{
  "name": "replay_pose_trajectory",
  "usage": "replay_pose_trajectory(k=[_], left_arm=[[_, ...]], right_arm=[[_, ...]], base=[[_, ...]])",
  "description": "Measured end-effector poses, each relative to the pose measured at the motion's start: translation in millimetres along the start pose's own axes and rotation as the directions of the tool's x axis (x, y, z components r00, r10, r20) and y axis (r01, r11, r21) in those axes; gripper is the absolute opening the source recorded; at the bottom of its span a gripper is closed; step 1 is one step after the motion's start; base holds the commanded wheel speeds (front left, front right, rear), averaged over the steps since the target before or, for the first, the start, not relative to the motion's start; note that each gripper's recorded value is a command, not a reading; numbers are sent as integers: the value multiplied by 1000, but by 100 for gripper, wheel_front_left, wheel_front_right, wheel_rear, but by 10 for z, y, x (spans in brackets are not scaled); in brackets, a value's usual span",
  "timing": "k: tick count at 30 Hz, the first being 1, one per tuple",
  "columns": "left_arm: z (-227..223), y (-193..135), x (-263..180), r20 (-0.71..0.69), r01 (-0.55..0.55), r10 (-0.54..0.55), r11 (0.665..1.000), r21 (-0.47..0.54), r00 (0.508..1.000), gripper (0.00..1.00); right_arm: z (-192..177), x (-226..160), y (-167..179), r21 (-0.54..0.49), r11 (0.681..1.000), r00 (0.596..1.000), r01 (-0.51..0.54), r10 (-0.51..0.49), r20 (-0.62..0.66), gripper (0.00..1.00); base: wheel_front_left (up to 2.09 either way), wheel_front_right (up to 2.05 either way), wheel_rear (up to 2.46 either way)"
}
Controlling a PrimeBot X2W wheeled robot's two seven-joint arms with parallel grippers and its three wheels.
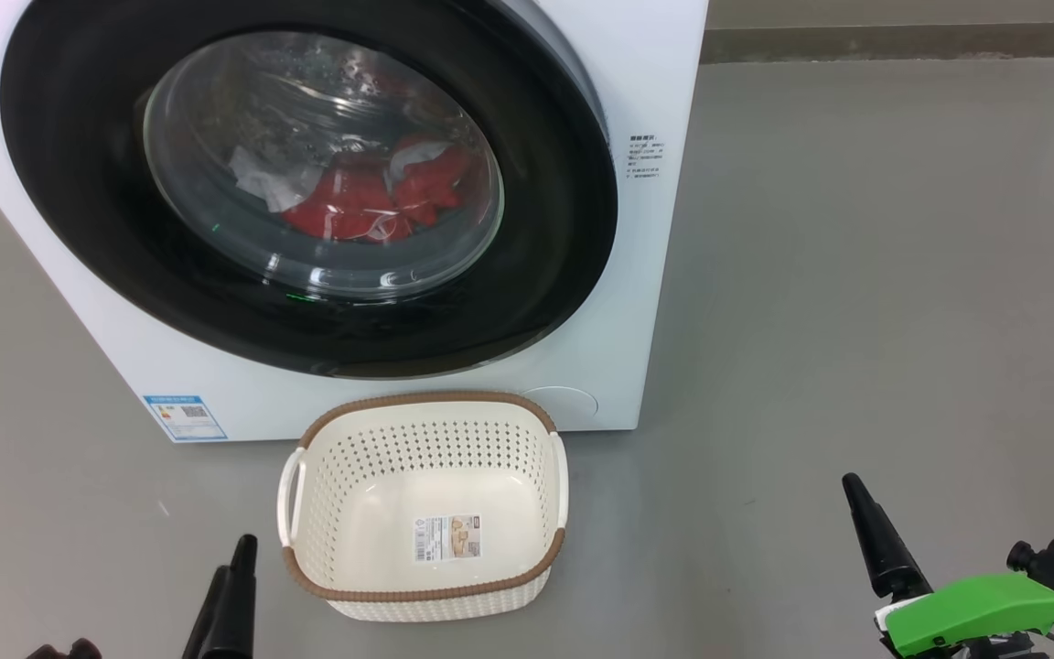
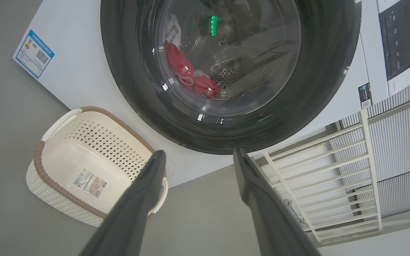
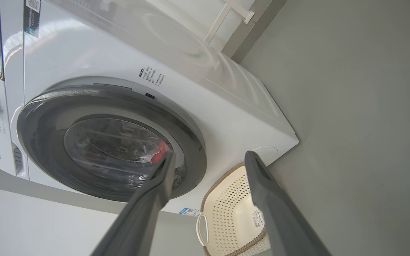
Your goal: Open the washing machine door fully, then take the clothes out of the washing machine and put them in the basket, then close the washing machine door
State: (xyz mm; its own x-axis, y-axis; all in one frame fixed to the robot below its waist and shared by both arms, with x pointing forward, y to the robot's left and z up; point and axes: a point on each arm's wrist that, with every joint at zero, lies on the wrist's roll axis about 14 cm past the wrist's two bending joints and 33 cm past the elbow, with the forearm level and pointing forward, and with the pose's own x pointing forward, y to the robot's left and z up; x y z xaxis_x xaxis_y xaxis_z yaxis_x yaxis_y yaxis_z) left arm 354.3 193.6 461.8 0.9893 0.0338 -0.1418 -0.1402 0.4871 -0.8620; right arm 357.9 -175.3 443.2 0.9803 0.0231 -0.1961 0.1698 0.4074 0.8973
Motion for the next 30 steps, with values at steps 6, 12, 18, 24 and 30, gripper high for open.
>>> replay_pose_trajectory(k=[6,12,18,24,30], left_arm=[[36,-42,5,14,14,-15,996,83,1000,100],[64,-65,-5,26,21,-25,987,157,999,100],[84,-60,-37,35,21,-30,973,230,999,100],[109,-102,-36,45,31,-46,957,288,998,100],[130,-144,-41,53,41,-64,932,361,997,100]], right_arm=[[-2,1,10,-68,998,1000,-4,5,5,100],[-40,3,36,-132,991,1000,-15,14,-5,100],[-40,5,55,-196,980,1000,-24,24,-2,100],[-38,5,72,-248,968,999,-32,33,0,100],[-50,5,107,-308,950,999,-48,49,-2,100]], base=[[0,0,0],[0,0,0],[0,0,0],[0,0,0],[0,0,0]])
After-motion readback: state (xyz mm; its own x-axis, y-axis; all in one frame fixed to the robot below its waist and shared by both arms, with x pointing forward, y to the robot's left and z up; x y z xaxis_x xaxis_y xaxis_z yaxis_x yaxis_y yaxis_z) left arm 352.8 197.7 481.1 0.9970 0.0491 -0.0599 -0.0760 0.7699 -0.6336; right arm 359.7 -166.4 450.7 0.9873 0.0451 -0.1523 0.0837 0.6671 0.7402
